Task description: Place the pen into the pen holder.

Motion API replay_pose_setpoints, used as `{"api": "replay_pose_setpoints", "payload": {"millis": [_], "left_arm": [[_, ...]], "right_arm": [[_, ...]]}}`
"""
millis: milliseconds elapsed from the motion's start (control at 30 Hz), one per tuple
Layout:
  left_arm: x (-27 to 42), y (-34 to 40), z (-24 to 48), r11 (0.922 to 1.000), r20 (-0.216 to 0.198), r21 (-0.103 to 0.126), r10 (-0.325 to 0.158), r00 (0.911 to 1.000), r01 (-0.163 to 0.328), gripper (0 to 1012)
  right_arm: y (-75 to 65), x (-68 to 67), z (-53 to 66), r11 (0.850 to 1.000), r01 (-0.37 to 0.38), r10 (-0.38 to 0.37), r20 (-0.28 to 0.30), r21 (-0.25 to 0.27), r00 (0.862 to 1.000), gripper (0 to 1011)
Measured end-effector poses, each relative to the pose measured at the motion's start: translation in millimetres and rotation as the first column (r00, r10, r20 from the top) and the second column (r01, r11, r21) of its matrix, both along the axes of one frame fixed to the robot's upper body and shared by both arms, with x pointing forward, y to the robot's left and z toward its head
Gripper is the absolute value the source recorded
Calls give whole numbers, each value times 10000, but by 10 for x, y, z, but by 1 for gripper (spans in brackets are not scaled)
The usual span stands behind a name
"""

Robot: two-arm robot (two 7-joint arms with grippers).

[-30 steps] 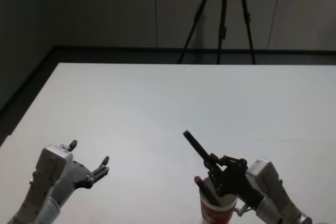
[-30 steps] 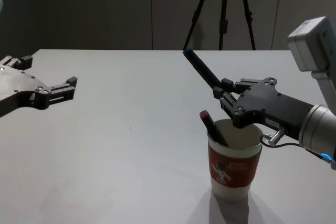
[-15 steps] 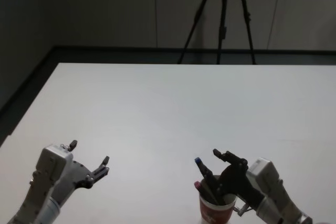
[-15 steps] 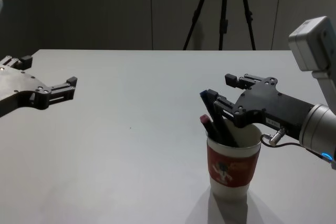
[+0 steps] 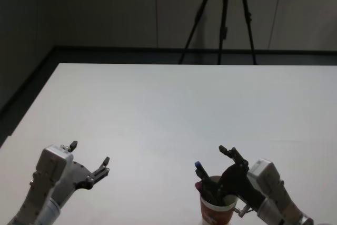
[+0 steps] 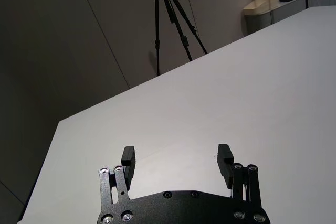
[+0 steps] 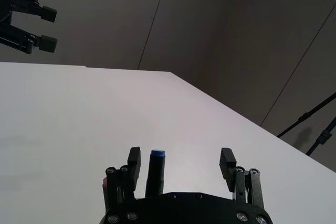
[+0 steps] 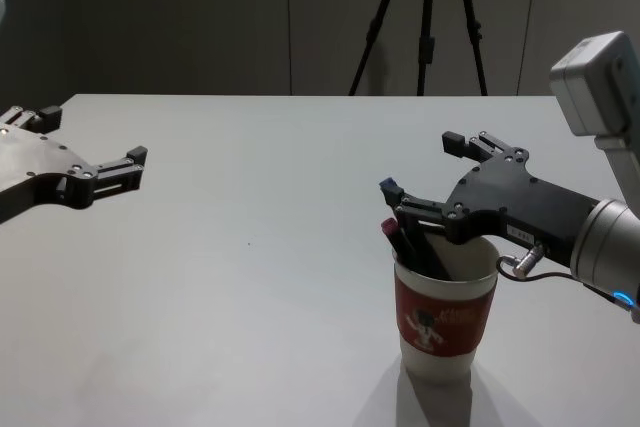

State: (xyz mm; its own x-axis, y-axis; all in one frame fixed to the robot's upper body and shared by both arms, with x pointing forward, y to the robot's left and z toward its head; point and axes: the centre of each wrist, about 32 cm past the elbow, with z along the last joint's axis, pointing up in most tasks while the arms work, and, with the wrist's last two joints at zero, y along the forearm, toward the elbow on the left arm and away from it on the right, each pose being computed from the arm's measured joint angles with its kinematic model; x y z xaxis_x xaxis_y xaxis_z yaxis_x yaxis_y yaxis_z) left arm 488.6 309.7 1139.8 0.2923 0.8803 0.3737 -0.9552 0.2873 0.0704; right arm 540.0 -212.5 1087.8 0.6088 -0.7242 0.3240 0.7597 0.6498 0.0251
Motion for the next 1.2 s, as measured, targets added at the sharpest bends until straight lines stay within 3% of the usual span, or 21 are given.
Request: {"api": "replay_pose_setpoints", "payload": {"millis": [133,767,1200], "left_arm": [[0,0,0,10000,0,0,0,10000,0,1002],[0,0,0,10000,1,0,0,10000,0,1001],[0,0,0,10000,1,1,0,10000,0,1001]], "right_arm": [[0,0,0,10000,0,0,-1,-1,10000,1001],[-227,-62,49,9972,702,-694,-318,253,9971,1001],[-243,-65,57,9968,767,-759,-309,228,9966,1001]]}}
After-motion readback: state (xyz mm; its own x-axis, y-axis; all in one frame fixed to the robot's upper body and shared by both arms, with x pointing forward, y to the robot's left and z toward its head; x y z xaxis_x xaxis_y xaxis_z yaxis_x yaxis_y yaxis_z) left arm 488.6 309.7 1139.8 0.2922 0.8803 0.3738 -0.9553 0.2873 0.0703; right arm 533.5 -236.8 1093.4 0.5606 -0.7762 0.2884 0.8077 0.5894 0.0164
